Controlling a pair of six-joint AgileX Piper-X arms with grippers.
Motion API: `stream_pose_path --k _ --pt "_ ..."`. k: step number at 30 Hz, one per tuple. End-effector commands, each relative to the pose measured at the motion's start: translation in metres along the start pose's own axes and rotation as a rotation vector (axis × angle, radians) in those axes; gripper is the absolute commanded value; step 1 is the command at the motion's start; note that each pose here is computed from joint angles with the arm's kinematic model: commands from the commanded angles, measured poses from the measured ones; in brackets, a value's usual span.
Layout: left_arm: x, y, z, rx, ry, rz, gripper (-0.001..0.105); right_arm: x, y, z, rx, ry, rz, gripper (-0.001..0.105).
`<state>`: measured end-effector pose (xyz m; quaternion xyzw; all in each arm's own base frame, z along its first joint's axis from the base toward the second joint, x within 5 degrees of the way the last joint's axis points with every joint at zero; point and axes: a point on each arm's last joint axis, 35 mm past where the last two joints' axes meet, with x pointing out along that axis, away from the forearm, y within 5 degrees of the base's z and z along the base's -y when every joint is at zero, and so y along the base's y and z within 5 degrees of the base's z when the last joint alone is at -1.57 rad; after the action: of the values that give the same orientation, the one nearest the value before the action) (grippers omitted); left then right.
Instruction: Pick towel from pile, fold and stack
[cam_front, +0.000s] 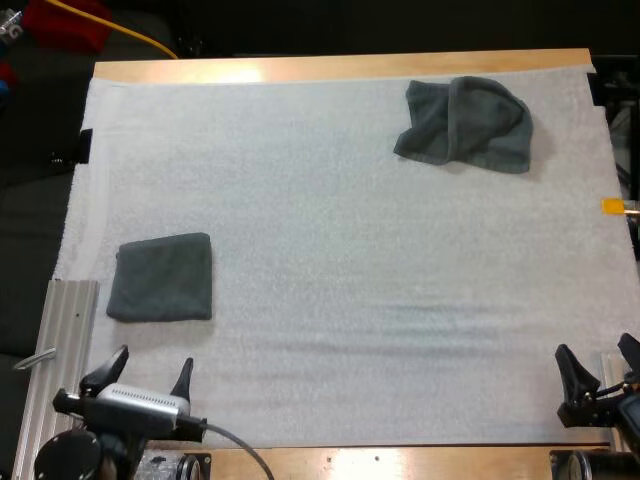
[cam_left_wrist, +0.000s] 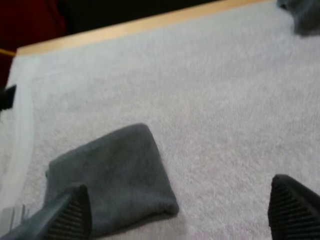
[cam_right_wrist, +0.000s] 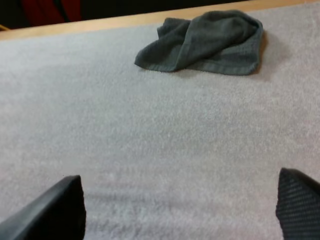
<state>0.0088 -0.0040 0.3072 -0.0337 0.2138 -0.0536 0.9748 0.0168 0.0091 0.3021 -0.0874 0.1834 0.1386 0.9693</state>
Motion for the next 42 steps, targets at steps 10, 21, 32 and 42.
stream_pose_path --k 10,21,32,42 --pt "0.021 0.003 -0.007 -0.025 0.010 0.002 0.070 0.011 -0.002 -0.005 -0.018 0.014 0.003 0.076" --pt "0.021 0.003 -0.007 -0.025 0.010 0.002 0.070 0.011 -0.002 -0.005 -0.018 0.014 0.003 0.076" --pt "0.021 0.003 -0.007 -0.025 0.010 0.002 0.070 0.011 -0.002 -0.005 -0.018 0.014 0.003 0.076" --pt "0.021 0.003 -0.007 -0.025 0.010 0.002 0.070 0.011 -0.002 -0.005 -0.018 0.014 0.003 0.076"
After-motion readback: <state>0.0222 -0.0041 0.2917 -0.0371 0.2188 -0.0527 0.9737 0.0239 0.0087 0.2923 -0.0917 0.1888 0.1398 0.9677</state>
